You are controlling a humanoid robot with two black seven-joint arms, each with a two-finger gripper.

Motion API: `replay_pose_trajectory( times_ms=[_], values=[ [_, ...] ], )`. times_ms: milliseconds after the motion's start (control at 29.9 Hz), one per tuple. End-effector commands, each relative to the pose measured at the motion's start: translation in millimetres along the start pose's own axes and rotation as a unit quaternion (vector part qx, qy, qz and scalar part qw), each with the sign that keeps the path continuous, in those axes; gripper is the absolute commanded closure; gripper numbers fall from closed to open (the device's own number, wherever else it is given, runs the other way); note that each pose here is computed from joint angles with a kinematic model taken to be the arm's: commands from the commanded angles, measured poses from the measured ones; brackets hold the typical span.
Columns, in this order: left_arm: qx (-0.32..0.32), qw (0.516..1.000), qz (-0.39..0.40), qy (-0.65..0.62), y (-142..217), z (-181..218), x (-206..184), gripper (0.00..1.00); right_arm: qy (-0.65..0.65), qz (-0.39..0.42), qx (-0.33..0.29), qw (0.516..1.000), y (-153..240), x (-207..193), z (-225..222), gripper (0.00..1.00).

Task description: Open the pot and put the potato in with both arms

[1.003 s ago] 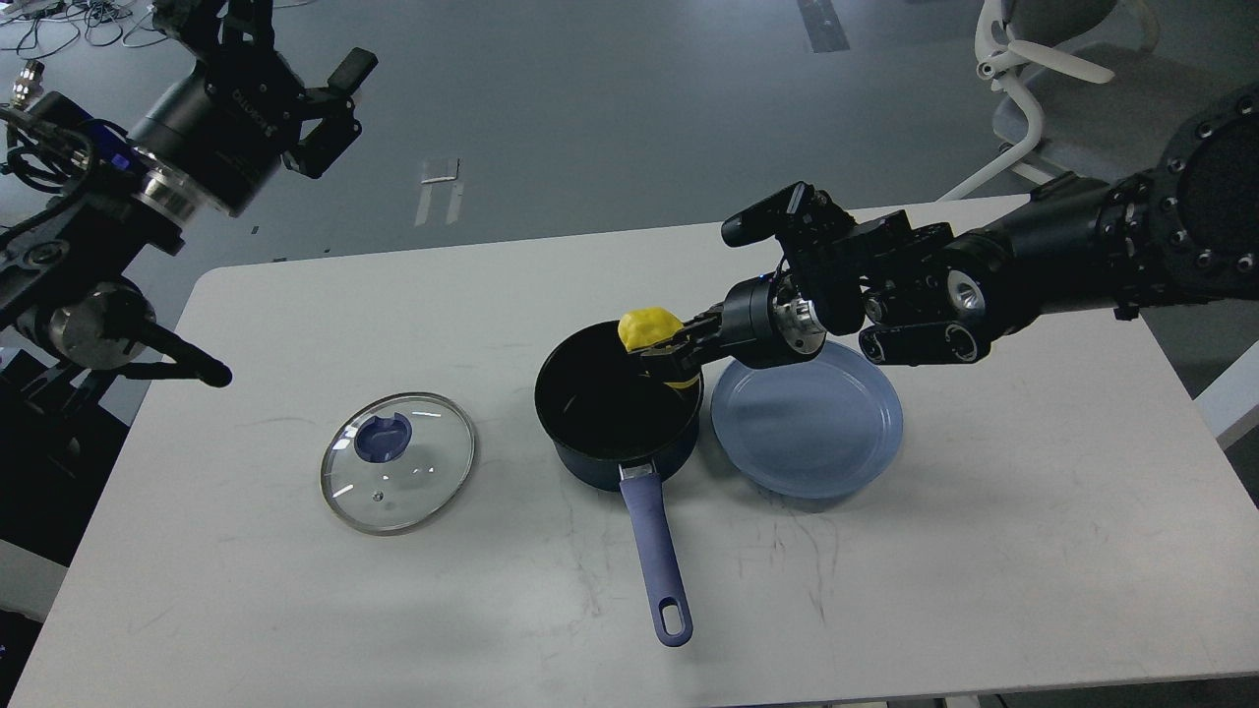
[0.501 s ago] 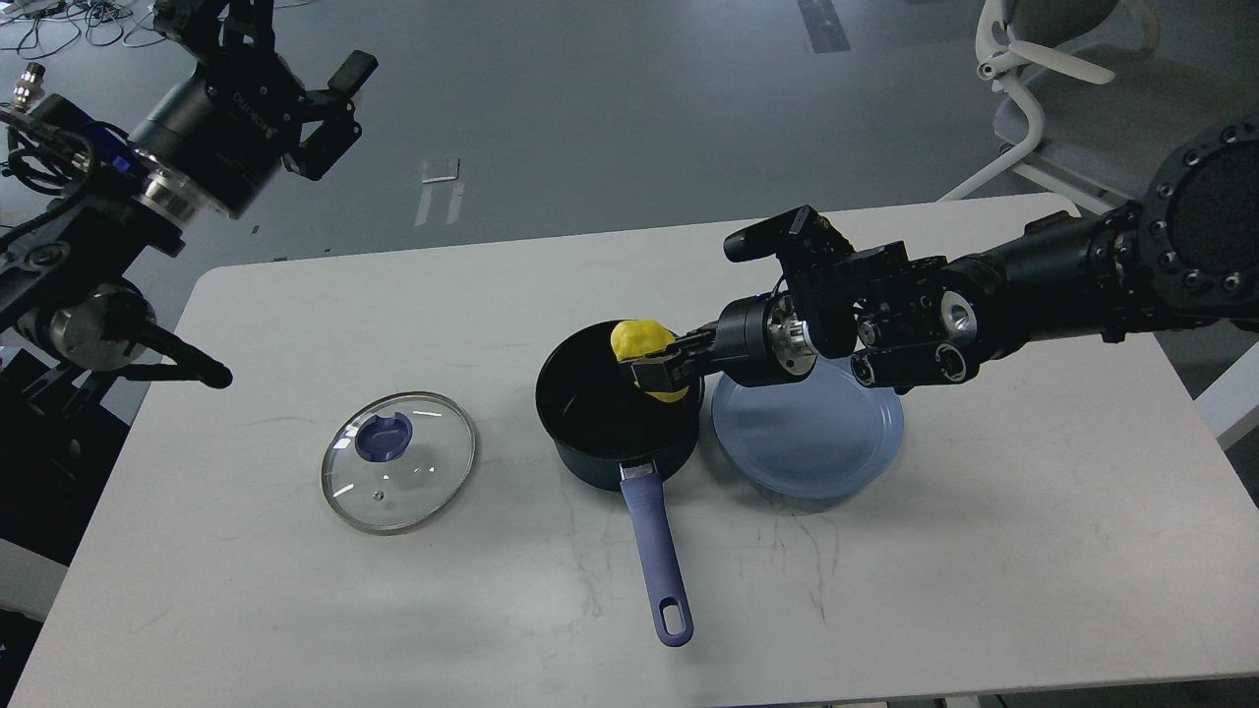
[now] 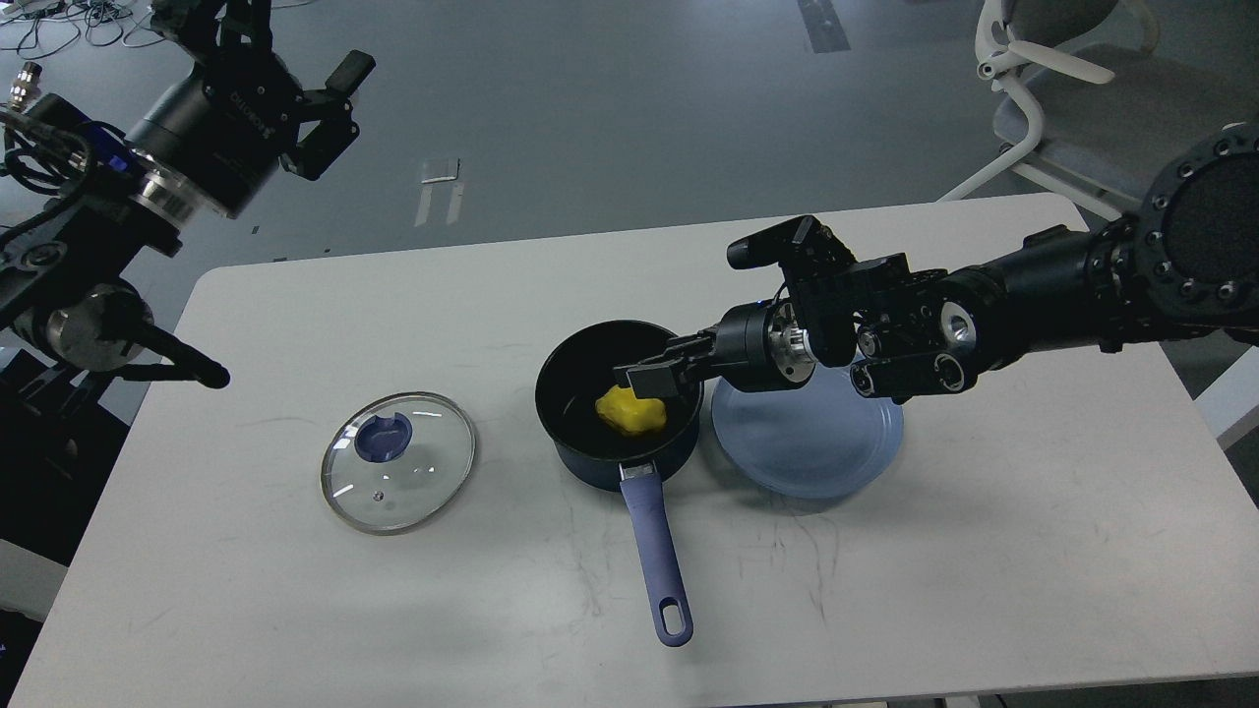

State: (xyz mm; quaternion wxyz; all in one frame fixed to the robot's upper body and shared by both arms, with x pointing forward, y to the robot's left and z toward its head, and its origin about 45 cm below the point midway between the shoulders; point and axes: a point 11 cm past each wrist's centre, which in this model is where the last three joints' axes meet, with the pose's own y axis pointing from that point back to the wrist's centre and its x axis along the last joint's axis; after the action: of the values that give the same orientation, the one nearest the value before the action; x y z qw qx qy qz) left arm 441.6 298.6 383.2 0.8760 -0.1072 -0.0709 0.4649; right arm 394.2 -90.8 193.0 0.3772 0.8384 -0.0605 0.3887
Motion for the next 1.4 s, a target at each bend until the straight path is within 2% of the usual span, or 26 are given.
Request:
replay_pose_trajectory(
  times_ms=[0, 134, 267, 334, 368, 468, 535, 568, 735, 835, 969, 1069, 1170, 1370],
  values=[
    [0.0, 1.0, 0.0, 0.0, 0.0, 0.1, 0.1, 0.02, 0.005, 0.007, 0.001, 1.0, 0.7, 7.6, -2.1, 0.09],
    [-0.002, 1.0, 0.001, 0.0, 0.1, 0.3, 0.5, 0.02, 0.018, 0.031, 0.009, 0.999, 1.9, 34.1, -13.2, 0.07],
    [0.005, 1.0, 0.005, 0.004, 5.4, -6.2, 2.3, 0.02, -0.013, 0.074, 0.054, 0.996, -3.0, 59.9, -41.8, 0.06],
    [0.009, 1.0, 0.009, 0.008, 8.9, -11.3, 3.0, 0.02, -0.062, 0.137, 0.046, 0.988, 25.4, 87.3, -17.0, 0.06],
    [0.009, 1.0, 0.009, 0.008, 9.0, -11.4, 3.1, 0.02, -0.063, 0.137, 0.046, 0.987, 25.5, 87.4, -16.9, 0.06],
    [0.006, 1.0, 0.016, 0.019, 12.4, -16.6, 3.4, 0.02, -0.152, 0.202, 0.042, 0.967, 51.5, 95.2, 15.5, 0.06],
    [0.005, 0.999, 0.019, 0.029, 13.7, -21.7, 1.9, 0.02, -0.241, 0.265, 0.046, 0.933, 70.8, 98.3, 40.5, 0.06],
    [0.005, 0.999, 0.019, 0.029, 13.8, -21.7, 1.9, 0.02, -0.241, 0.265, 0.046, 0.932, 70.9, 98.3, 40.7, 0.06],
    [0.008, 0.998, 0.025, 0.055, 17.9, -39.1, -4.4, 0.02, -0.425, 0.363, 0.082, 0.825, 89.9, 85.1, 74.6, 0.05],
    [0.003, 0.997, 0.028, 0.066, 18.1, -43.6, -6.9, 0.02, -0.473, 0.377, 0.087, 0.792, 89.9, 72.5, 84.0, 0.05],
    [-0.005, 0.994, 0.045, 0.102, 23.3, -59.7, -11.5, 0.02, -0.583, 0.408, 0.111, 0.694, 94.3, 50.3, 102.9, 0.04],
    [0.002, 0.991, 0.054, 0.123, 30.8, -75.9, -16.3, 0.02, -0.627, 0.408, 0.135, 0.65, 96.5, 37.2, 110.5, 0.04],
    [0.027, 0.987, 0.06, 0.145, 40.5, -100.2, -25.6, 0.02, -0.657, 0.384, 0.163, 0.628, 94.7, 17.8, 113.6, 0.04],
    [0.045, 0.981, 0.068, 0.174, 50.3, -122.9, -36.5, 0.02, -0.685, 0.322, 0.213, 0.618, 99.9, -13.3, 120.8, 0.03]
  ],
)
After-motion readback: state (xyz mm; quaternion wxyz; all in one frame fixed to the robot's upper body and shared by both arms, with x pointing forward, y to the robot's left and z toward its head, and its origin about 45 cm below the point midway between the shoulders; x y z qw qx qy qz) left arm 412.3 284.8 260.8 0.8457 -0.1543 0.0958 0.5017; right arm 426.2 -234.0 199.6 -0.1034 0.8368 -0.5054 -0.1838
